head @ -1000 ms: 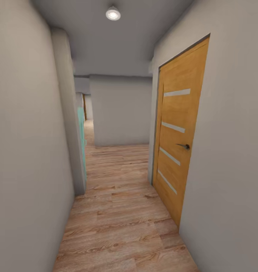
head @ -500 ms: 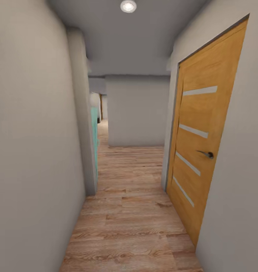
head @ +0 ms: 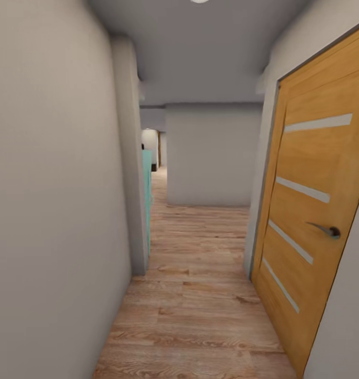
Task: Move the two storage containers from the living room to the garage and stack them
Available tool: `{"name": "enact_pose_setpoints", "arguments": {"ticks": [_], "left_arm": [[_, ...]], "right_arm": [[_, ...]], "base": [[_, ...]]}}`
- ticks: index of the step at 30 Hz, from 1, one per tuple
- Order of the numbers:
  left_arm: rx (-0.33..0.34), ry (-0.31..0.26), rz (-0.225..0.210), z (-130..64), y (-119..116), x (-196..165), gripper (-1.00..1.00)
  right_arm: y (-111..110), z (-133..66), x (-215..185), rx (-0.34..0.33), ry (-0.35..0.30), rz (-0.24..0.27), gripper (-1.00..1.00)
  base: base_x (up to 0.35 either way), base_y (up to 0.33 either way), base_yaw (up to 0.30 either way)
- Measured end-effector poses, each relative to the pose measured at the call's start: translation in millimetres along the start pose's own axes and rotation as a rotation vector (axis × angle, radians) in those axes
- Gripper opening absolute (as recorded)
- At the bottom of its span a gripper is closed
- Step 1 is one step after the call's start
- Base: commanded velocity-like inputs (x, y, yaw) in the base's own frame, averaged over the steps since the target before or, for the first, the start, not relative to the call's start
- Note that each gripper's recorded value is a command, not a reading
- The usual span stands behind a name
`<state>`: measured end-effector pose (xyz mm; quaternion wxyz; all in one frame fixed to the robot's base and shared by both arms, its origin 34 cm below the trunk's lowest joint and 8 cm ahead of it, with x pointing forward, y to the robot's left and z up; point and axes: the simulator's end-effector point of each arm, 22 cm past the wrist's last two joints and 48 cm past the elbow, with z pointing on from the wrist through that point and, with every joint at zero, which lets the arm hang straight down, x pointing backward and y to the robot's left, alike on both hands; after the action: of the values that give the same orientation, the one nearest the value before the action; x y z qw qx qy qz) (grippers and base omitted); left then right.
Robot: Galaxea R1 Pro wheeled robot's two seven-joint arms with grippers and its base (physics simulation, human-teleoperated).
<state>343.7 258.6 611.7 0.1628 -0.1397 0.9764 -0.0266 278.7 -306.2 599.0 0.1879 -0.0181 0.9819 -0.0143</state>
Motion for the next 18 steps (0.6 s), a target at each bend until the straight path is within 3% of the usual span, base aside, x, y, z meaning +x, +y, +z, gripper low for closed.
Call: {"name": "enact_pose_setpoints", "arguments": {"ticks": [18], "left_arm": [[0.001,0.0,0.002,0.0,-1.0,0.7,1.0]], "right_arm": [[2.3,0.1,0.6,-0.004,0.003,-0.005,1.0]], "base": [[0.313,-0.001,0.004]]}}
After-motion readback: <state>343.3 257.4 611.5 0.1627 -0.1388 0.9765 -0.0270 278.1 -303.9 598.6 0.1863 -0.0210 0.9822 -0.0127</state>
